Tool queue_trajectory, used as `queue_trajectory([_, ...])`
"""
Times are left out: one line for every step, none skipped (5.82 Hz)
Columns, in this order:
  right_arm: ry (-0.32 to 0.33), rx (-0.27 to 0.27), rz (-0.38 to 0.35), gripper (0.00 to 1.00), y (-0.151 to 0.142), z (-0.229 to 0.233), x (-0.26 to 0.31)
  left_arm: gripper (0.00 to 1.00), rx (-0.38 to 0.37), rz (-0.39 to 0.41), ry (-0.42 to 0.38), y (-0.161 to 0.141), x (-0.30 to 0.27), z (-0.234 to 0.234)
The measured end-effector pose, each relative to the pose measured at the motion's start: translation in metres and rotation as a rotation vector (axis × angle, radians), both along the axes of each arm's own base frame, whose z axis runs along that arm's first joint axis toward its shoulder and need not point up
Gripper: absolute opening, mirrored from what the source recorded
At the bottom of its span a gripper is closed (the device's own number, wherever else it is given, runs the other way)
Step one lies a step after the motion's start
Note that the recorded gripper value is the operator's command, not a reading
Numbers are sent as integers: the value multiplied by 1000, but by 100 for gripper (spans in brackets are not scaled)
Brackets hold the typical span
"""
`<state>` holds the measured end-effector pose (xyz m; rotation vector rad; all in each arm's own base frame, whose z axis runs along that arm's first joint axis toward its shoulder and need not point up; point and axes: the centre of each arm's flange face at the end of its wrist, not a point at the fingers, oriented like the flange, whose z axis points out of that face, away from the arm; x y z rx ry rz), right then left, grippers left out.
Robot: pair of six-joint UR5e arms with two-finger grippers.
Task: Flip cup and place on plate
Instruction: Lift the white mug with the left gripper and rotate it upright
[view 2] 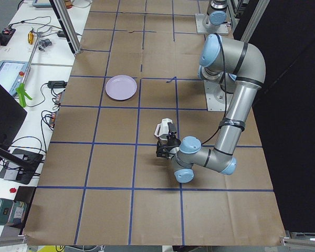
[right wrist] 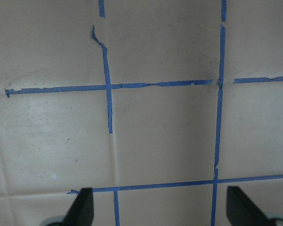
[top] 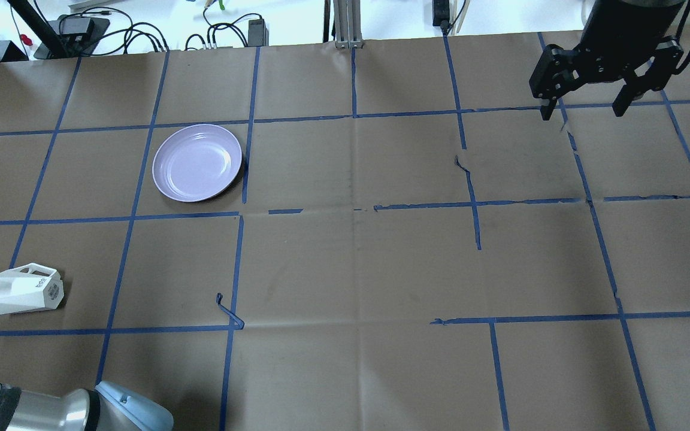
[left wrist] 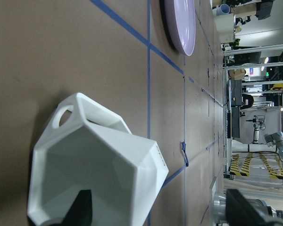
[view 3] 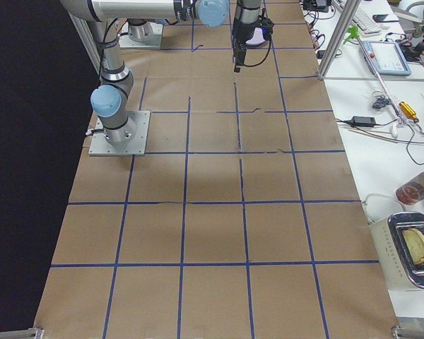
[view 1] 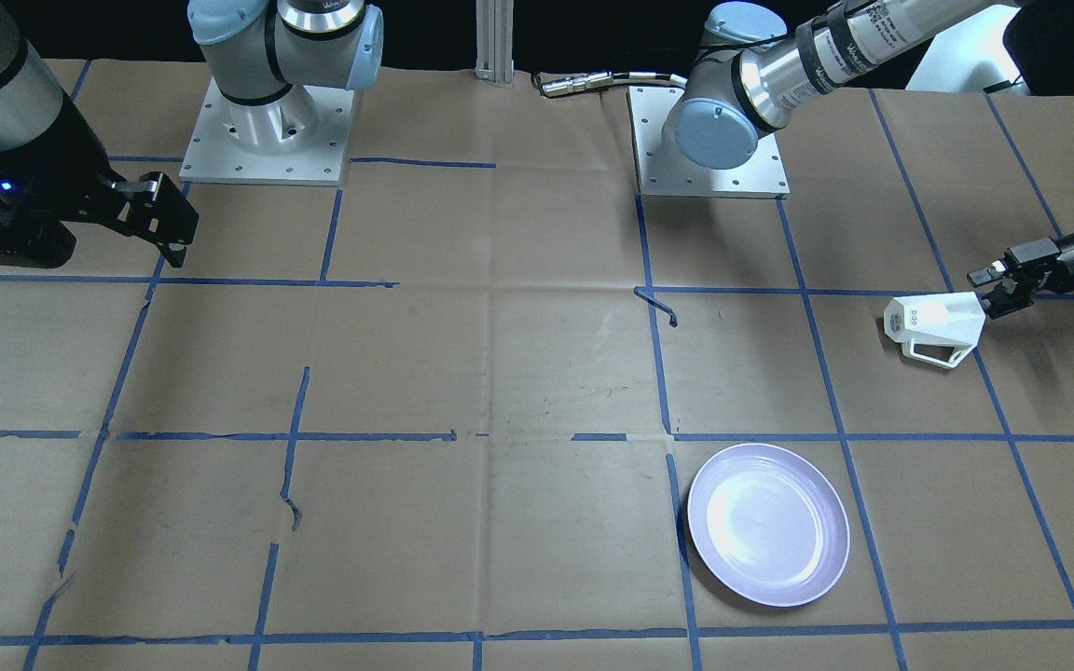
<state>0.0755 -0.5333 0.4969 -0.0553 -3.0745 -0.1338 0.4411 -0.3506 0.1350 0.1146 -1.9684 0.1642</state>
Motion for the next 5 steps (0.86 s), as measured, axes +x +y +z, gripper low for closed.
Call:
queue_trajectory([0,0,0,100,0,0,0,18,0,-2,11,0,-1,-3])
queue_trajectory([0,0,0,100,0,0,0,0,-6,-7,12,0,-1,-4])
queue_trajectory([0,0,0,100,0,0,0,0,-22,-14,11,0,-1,-5])
queue_trajectory([0,0,0,100,0,0,0,0,-39,-20,9,0,-1,-5])
queue_trajectory([0,0,0,100,0,0,0,0,-45,-20,10,0,-1,-5])
